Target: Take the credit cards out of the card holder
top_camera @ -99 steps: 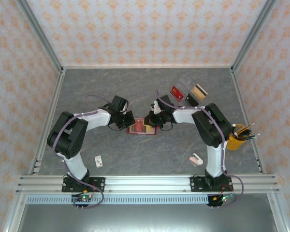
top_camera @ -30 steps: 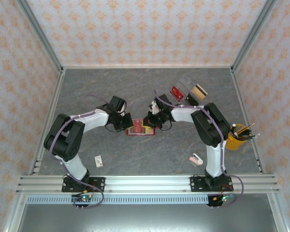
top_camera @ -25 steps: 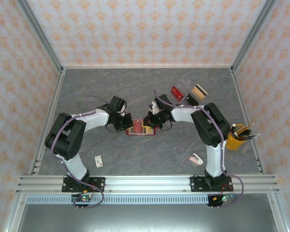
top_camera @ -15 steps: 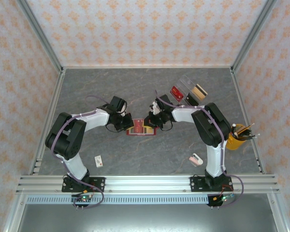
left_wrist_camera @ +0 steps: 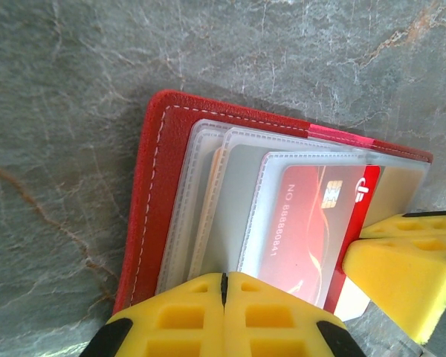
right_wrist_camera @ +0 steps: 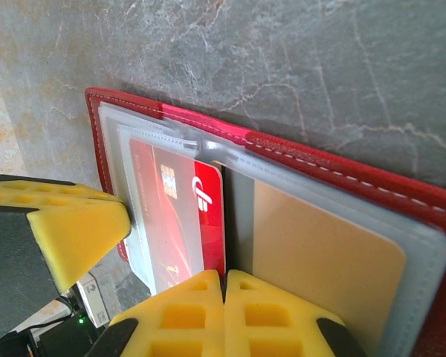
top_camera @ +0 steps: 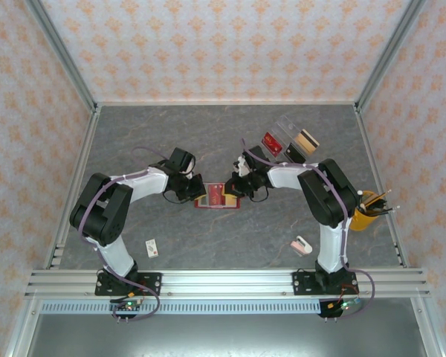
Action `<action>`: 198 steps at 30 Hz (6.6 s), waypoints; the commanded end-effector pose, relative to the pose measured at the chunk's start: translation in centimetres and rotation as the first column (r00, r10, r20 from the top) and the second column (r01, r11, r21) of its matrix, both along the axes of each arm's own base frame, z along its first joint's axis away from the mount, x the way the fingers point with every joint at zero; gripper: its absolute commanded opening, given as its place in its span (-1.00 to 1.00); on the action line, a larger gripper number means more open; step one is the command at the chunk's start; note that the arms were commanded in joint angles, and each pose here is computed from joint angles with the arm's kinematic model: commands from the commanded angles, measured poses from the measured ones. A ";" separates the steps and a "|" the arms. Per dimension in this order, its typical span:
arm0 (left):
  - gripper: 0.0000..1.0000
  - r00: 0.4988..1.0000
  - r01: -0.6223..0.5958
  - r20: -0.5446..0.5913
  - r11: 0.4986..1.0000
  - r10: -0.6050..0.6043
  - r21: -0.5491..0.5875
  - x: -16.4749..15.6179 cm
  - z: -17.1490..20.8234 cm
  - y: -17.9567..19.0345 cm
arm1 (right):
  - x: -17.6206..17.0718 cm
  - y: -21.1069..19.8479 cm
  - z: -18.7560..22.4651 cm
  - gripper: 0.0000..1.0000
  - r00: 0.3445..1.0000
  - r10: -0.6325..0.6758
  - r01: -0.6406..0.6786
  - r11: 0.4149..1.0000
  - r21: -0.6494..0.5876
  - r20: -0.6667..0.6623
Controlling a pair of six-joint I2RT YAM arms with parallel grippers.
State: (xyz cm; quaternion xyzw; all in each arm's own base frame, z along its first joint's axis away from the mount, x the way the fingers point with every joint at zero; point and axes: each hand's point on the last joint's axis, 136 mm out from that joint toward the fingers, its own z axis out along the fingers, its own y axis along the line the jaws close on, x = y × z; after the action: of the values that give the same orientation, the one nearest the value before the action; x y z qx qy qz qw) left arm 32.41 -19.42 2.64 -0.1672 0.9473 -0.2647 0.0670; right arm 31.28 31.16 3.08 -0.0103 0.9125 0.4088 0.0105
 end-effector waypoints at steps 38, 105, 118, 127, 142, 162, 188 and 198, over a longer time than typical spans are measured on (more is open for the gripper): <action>-1.00 0.991 0.010 -0.131 0.992 0.006 0.122 -2.4 -4.5 0.8 | 0.5 -0.1 -0.7 -0.55 0.999 -0.026 0.026 1.000 -0.006 -0.033; 1.00 0.983 -0.099 0.180 0.918 0.030 0.383 0.2 8.4 8.8 | 19.6 -19.1 10.2 -1.00 0.711 0.525 0.017 0.651 -0.759 0.467; 1.00 0.985 -0.086 0.169 0.924 0.023 0.372 -0.1 7.7 8.5 | 18.9 -20.4 5.9 -1.00 0.757 0.559 -0.070 0.582 -0.810 0.337; 1.00 0.987 -0.074 0.161 0.932 0.017 0.354 -0.1 7.4 8.1 | 19.1 -20.0 4.9 -0.92 0.778 0.546 -0.099 0.595 -0.798 0.311; 1.00 0.987 -0.074 0.160 0.937 0.019 0.343 -0.1 7.2 7.9 | 20.5 -20.1 9.3 -0.47 0.804 0.438 0.043 0.633 -0.773 0.403; 1.00 0.986 -0.067 0.163 0.987 0.043 0.146 -0.3 6.7 4.5 | 8.3 -14.3 15.6 0.18 0.864 -0.216 0.377 0.876 -0.301 0.454; 0.49 0.987 -0.081 0.137 0.997 0.082 -0.011 1.3 6.5 0.7 | -1.4 -3.5 0.5 -0.38 0.951 -0.165 0.288 0.784 -0.550 0.263; -0.16 0.993 0.014 0.118 0.995 -0.002 -0.101 1.6 6.6 -2.9 | -0.6 -4.0 -0.9 -0.56 0.956 -0.175 0.280 0.786 -0.551 0.237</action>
State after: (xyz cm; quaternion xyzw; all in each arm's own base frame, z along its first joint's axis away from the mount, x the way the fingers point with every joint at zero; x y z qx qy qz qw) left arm 33.26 -20.52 8.03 -0.1692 0.9350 -0.2913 0.1108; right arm 29.81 27.31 2.52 0.0591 0.9835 0.1123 0.1289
